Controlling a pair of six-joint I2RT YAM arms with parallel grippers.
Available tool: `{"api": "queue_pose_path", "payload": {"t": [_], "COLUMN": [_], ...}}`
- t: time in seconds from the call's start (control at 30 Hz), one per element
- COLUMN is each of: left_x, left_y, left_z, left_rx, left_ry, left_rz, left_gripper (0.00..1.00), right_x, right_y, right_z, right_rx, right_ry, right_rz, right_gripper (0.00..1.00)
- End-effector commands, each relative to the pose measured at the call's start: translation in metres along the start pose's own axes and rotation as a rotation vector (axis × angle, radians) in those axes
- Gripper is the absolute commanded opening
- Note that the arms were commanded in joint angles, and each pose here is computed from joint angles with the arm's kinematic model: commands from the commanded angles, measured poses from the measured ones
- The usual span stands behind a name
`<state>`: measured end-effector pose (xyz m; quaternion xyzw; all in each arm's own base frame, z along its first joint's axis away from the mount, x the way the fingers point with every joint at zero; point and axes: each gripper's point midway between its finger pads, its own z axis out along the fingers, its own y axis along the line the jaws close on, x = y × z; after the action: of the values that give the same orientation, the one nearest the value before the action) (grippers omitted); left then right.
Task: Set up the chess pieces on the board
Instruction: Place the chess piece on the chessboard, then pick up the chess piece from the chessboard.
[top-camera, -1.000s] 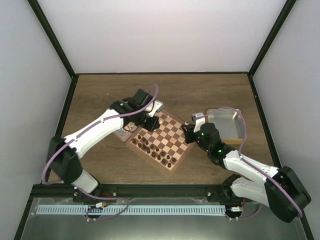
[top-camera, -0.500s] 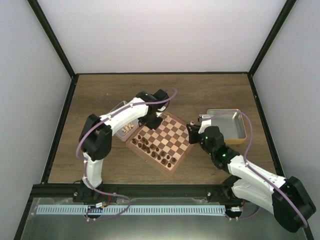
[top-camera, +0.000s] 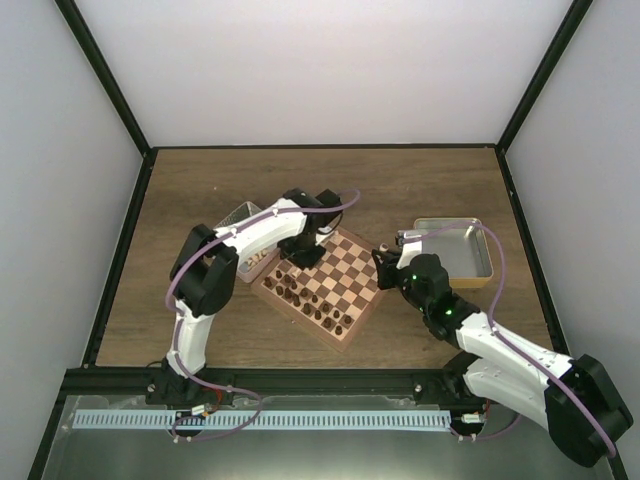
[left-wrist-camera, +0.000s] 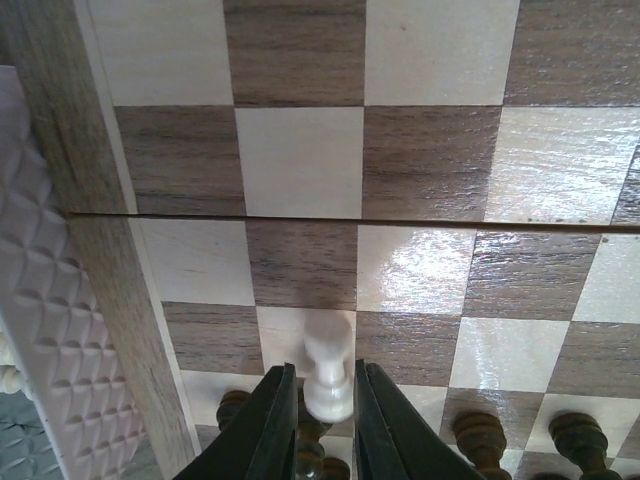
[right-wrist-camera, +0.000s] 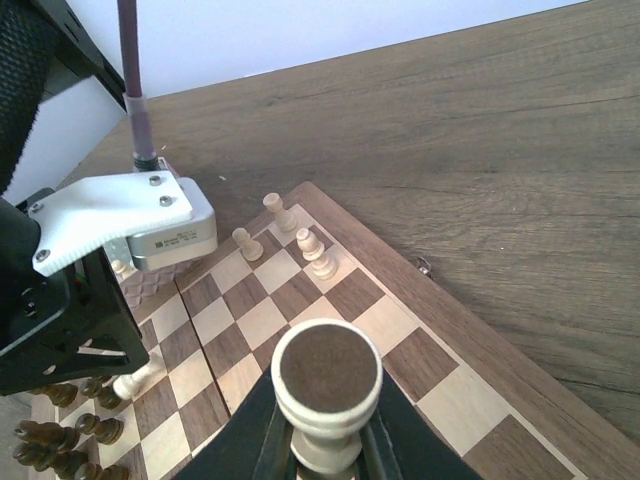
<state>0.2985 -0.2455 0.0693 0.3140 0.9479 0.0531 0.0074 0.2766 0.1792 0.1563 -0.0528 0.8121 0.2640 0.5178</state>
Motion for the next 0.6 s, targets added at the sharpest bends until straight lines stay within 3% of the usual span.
{"api": "queue_pose_path", "payload": {"t": [0.0, 0.27, 0.4, 0.57], "left_x": [-0.001, -0.008, -0.004, 0.009], "left_y": [-0.005, -0.004, -0.009, -0.008], "left_z": [0.002, -0.007, -0.008, 0.005], "left_rx": [0.002, 0.004, 0.033, 0.024], "left_ry": [0.018, -0.026, -0.032, 0.003], "left_rz": [0.03, 0.015, 0.02, 0.017], "left_gripper": [0.18, 0.17, 0.27, 0.29], "right_x": [-0.003, -0.001, -0.001, 0.0], "right_y": [0.002, 0.003, 0.002, 0.003], "right_z": [-0.001, 0.0, 0.0, 0.0], "right_rx": [-0.01, -0.016, -0.015, -0.02], "right_ry": [-0.019, -0.016, -0.015, -0.012], "right_rz": [-0.002, 0.001, 0.006, 0.011], "right_gripper": [0.09, 0.1, 0.1, 0.1]}}
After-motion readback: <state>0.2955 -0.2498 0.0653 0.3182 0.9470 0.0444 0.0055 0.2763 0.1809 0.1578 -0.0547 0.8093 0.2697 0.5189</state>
